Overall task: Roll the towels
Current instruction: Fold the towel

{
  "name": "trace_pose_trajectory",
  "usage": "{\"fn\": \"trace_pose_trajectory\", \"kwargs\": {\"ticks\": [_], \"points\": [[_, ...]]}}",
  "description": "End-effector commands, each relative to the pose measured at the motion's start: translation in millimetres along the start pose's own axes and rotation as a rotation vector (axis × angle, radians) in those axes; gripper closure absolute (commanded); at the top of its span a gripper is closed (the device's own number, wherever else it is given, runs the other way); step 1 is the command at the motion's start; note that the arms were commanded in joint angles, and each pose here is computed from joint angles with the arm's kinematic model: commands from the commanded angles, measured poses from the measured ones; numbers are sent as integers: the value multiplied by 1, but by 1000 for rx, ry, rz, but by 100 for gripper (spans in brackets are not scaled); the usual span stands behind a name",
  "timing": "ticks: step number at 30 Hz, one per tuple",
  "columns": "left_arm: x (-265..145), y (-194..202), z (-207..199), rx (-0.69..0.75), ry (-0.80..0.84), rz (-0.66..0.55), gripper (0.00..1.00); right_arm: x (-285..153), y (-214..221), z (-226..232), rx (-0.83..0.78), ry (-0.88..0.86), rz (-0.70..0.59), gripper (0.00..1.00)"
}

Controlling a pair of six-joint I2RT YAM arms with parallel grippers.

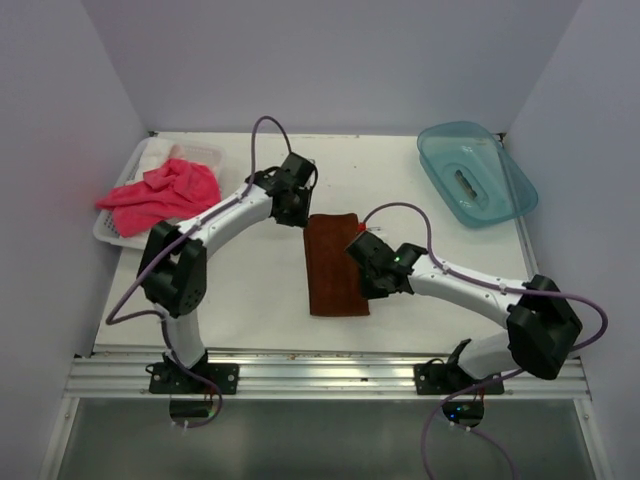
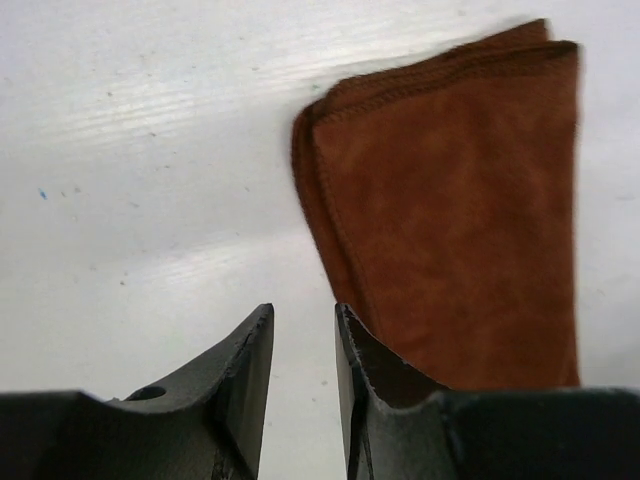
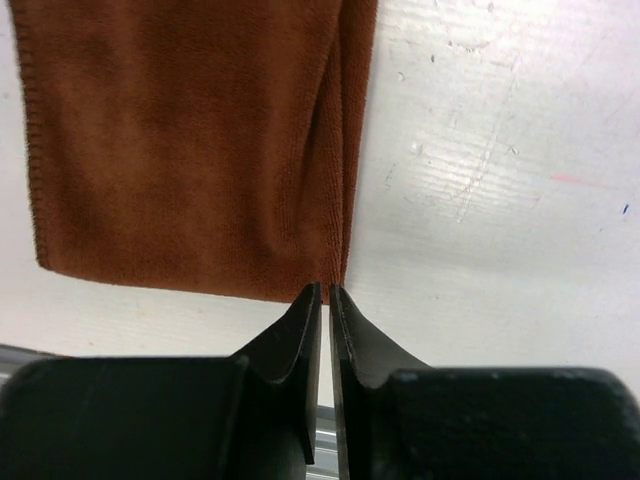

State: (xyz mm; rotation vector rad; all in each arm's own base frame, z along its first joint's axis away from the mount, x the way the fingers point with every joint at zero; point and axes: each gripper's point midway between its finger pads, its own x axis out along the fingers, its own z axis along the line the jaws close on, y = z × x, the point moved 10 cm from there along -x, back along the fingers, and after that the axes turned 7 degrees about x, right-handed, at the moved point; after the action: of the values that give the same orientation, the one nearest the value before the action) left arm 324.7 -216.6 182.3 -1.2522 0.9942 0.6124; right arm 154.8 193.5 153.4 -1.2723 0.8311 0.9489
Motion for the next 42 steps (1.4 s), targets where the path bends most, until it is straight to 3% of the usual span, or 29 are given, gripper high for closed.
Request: {"fn": "trace_pose_trajectory", "kwargs": {"ticks": [1,5,9,14,17,31,34,42], "points": [[-39,12,4,-51,181,-22,65,-14,-10,4,-63,-98,-97,87],[-50,40,-5,-108,368,-28,65,-12,-8,1,-66,-75,-96,81],[-49,78,-12,-137,427,33,63,-5,-2,3,-53,-95,-48,78],[-43,126,-17,-167,500,125,52,5,11,0,-16,-128,-7,65],[-40,143,-21,-193,547,154,52,8,19,-3,4,-153,15,61],[-24,163,-44,-226,530,183,53,22,32,-7,46,-155,49,64],[-19,167,-46,-217,505,201,55,22,31,-6,50,-160,48,65],[-4,175,-44,-224,413,265,75,18,26,-8,56,-127,13,64]]}}
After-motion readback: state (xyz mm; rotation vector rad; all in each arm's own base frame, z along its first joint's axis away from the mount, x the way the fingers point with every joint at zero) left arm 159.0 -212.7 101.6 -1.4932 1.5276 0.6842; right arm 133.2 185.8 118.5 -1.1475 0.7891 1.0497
